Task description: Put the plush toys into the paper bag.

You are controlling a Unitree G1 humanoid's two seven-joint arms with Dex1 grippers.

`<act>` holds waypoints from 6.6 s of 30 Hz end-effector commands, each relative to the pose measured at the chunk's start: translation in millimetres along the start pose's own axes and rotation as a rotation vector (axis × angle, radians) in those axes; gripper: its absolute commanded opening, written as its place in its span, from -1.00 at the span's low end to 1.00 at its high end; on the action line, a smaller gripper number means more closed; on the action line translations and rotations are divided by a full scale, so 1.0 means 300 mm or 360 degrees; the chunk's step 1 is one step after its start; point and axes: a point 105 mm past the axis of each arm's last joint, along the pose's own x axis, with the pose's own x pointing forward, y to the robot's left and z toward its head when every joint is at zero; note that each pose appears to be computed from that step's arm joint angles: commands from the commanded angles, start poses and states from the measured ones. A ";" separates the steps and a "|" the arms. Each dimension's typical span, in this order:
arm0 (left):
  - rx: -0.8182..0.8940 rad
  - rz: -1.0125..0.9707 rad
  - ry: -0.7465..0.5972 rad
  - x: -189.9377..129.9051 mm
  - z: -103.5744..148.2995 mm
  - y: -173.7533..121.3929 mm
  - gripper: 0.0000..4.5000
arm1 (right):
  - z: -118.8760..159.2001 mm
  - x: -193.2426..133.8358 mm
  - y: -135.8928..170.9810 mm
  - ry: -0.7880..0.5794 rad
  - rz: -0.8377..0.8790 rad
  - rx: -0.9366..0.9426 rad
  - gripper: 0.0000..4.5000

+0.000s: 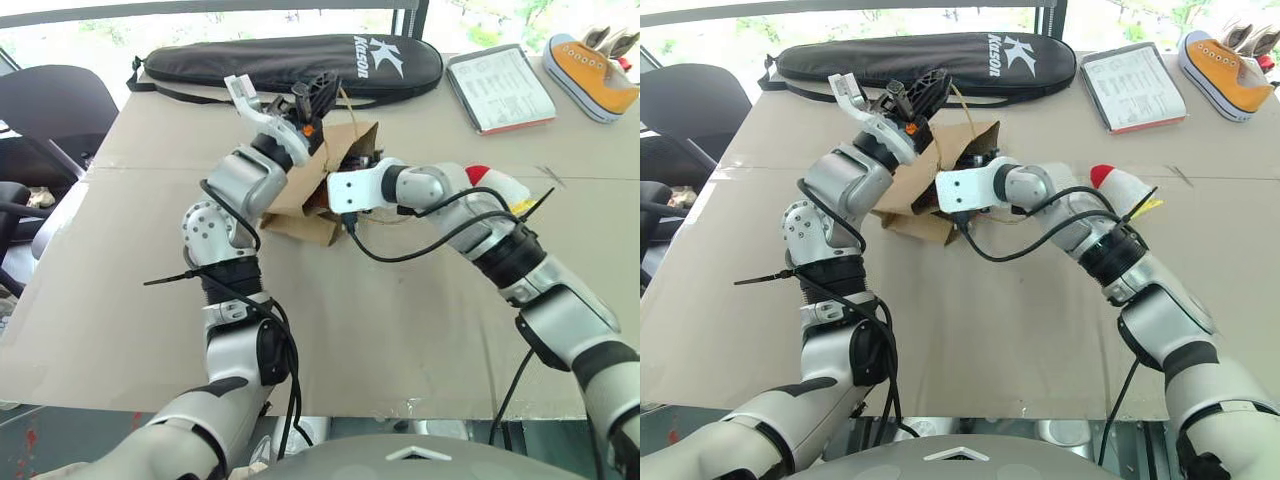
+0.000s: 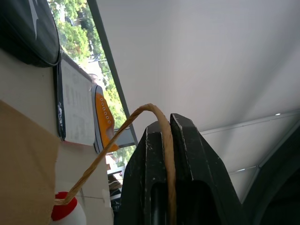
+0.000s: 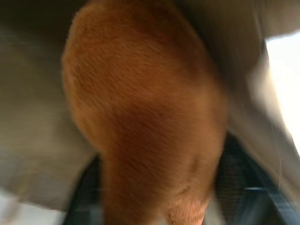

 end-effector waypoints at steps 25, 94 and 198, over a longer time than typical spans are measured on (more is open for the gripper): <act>0.0059 -0.0389 -0.0203 0.046 0.189 -0.223 -1.00 | -0.236 -0.778 -0.066 0.0429 -0.0954 0.1354 0.77; 0.0286 -0.0644 0.0547 -0.071 -0.159 -0.196 -1.00 | 0.099 0.017 0.043 -0.0469 0.0407 0.0419 -0.21; 0.1595 -0.0626 0.0991 -0.138 -0.077 -0.104 -1.00 | -0.190 -0.186 0.113 -0.0395 -0.0483 0.2556 -0.97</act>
